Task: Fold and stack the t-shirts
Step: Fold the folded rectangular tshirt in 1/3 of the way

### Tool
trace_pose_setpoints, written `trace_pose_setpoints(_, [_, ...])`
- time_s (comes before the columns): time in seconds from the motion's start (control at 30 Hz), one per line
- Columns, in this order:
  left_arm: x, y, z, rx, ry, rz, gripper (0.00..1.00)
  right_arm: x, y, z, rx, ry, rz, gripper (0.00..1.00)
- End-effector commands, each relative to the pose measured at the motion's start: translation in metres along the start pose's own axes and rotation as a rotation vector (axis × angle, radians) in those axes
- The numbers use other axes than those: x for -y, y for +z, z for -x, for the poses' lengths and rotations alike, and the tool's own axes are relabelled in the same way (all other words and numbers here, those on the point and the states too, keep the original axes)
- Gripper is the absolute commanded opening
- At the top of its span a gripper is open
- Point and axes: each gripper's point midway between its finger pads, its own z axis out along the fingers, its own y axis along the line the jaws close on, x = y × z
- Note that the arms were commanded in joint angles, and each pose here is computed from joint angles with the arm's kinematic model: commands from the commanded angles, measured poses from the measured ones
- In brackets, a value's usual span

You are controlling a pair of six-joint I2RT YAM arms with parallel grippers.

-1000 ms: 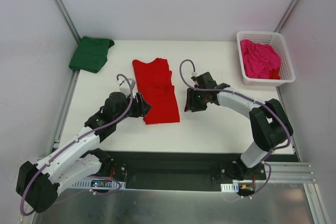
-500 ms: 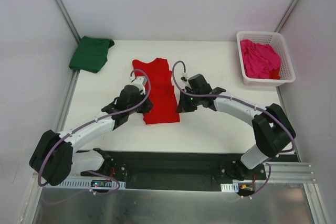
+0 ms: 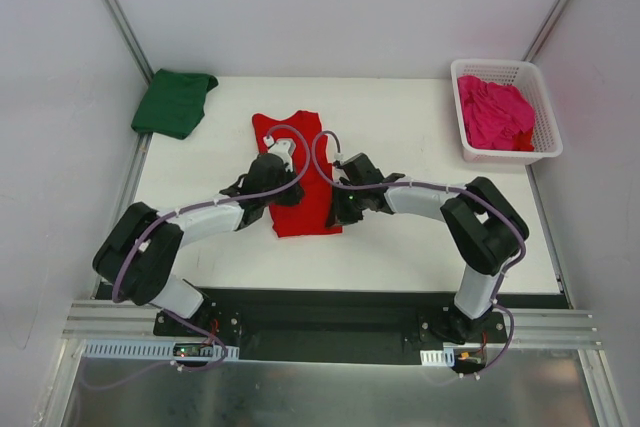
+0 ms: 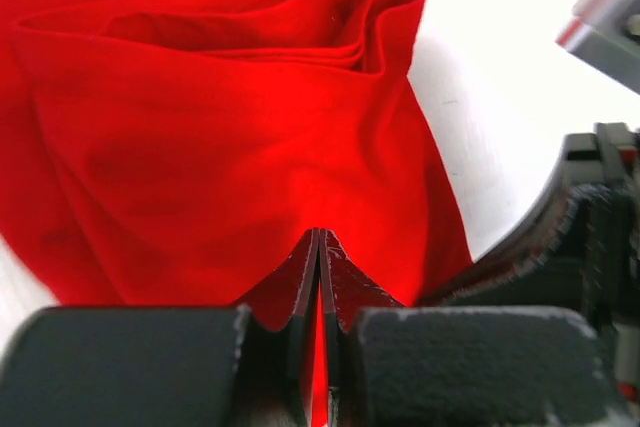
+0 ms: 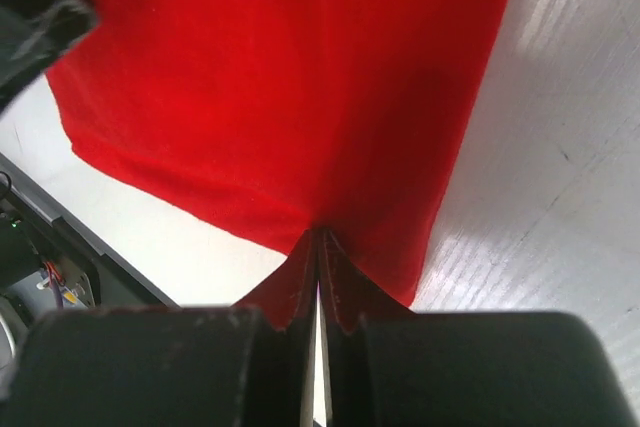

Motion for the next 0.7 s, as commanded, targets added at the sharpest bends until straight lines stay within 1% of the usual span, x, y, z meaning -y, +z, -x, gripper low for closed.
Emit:
trace_pose_setpoints(0.0, [0.023, 0.017, 0.022, 0.051, 0.011, -0.086, 0.0, -0.009, 0.002, 0.008, 0.031, -0.007, 0.023, 0.02])
trace_pose_setpoints(0.03, [0.02, 0.023, 0.017, 0.036, 0.008, -0.082, 0.0, -0.008, 0.002, 0.007, 0.031, -0.006, 0.018, 0.02])
trace_pose_setpoints(0.23, [0.025, 0.043, 0.018, 0.029, -0.004, -0.104, 0.0, -0.003, 0.004, 0.005, 0.022, 0.0, 0.006, 0.02])
trace_pose_setpoints(0.4, [0.023, 0.059, 0.024, 0.042, -0.009, -0.093, 0.0, -0.003, 0.005, 0.003, 0.015, 0.005, 0.003, 0.02])
trace_pose_setpoints(0.43, [0.02, 0.064, 0.02, 0.03, -0.009, -0.083, 0.0, -0.003, 0.005, 0.004, 0.017, 0.004, 0.003, 0.02])
trace_pose_setpoints(0.5, [0.017, 0.07, 0.024, 0.036, -0.005, -0.073, 0.0, -0.003, 0.005, 0.004, 0.015, 0.008, 0.001, 0.02])
trace_pose_setpoints(0.67, [-0.009, 0.083, 0.029, 0.025, -0.013, 0.001, 0.0, -0.003, 0.004, 0.003, 0.012, 0.009, 0.0, 0.02])
